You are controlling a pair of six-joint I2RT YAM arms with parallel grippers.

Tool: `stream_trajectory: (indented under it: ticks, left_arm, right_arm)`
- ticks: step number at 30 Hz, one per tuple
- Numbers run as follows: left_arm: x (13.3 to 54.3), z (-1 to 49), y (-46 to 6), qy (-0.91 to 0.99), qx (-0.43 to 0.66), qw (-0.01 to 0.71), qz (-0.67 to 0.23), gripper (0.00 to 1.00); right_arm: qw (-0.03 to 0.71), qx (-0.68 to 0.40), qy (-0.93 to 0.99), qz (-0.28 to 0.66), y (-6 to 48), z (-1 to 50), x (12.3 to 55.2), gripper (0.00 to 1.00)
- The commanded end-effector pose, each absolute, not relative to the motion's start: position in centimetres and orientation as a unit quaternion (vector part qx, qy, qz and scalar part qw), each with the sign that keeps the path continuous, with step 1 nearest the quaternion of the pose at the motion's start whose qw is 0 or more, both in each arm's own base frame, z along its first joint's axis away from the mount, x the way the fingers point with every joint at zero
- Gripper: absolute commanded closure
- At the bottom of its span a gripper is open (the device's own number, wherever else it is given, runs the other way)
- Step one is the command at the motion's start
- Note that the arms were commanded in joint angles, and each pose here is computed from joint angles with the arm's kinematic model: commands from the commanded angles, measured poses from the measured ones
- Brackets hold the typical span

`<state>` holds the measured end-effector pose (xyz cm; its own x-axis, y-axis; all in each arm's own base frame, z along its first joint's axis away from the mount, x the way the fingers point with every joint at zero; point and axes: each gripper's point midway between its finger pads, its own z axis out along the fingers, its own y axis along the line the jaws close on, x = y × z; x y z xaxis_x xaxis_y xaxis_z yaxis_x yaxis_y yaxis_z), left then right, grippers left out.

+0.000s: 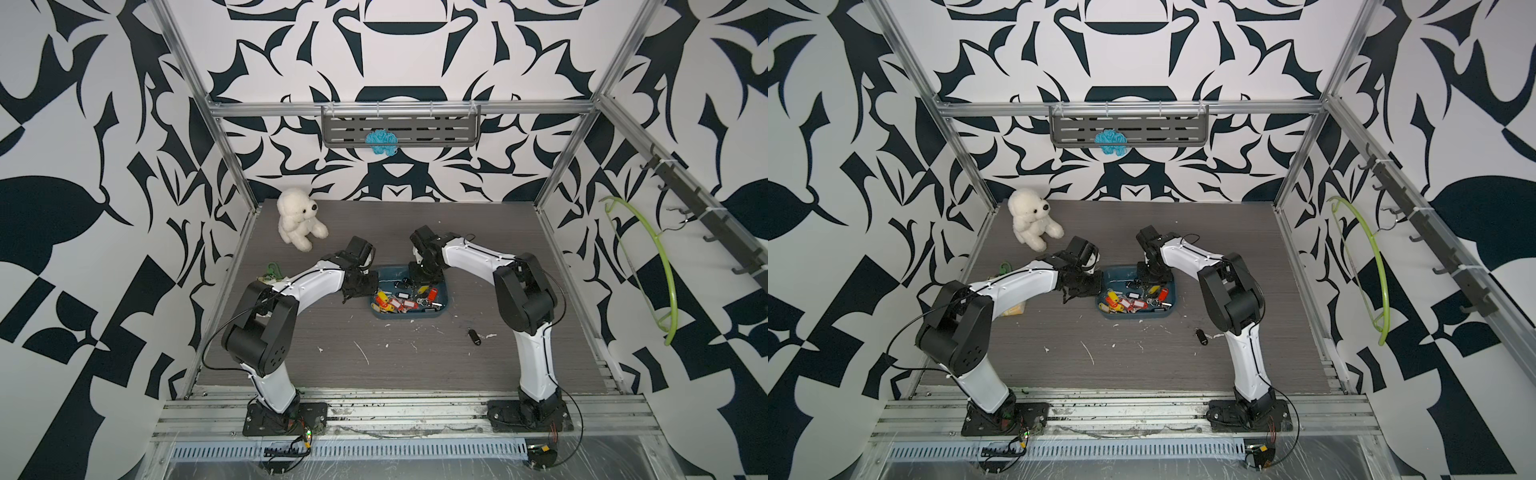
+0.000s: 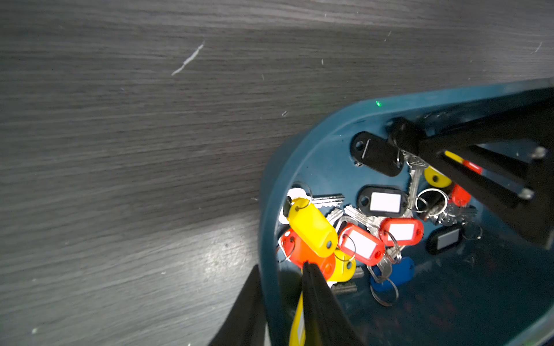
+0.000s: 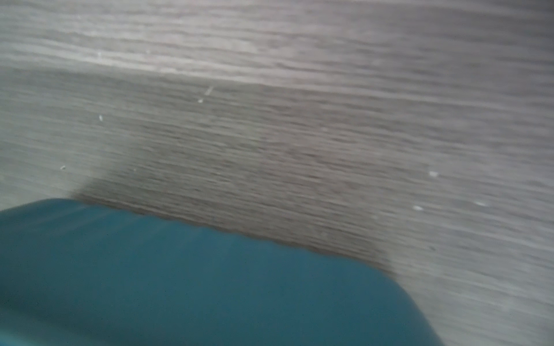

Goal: Take the keys out of the storage box
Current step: Pick up the key from the storage box.

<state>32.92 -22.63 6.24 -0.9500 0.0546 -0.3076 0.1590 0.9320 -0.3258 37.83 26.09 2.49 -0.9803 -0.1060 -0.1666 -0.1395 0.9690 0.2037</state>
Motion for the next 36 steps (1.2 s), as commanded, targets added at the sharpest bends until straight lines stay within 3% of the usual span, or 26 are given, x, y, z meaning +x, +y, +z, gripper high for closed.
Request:
stream_trajectory:
  ticks: [1,15,36]
  left_arm:
    - [32.1,5.0,-22.5,0.975,0.056,0.128,-0.173,0.74]
    - [32.1,4.9,-22.5,0.975,0.056,0.126,-0.173,0.74]
    - [32.0,5.5,-22.5,0.974,0.057,0.133,-0.175,0.74]
  right_arm:
    - [0.063,-0.090,0.991,0.074,26.1,1.7,36.9,0.64]
    - [0.065,-0.091,0.991,0.068,25.8,2.2,36.0,1.00]
    - [0.117,-0.067,0.984,0.120,25.5,11.2,34.7,1.00]
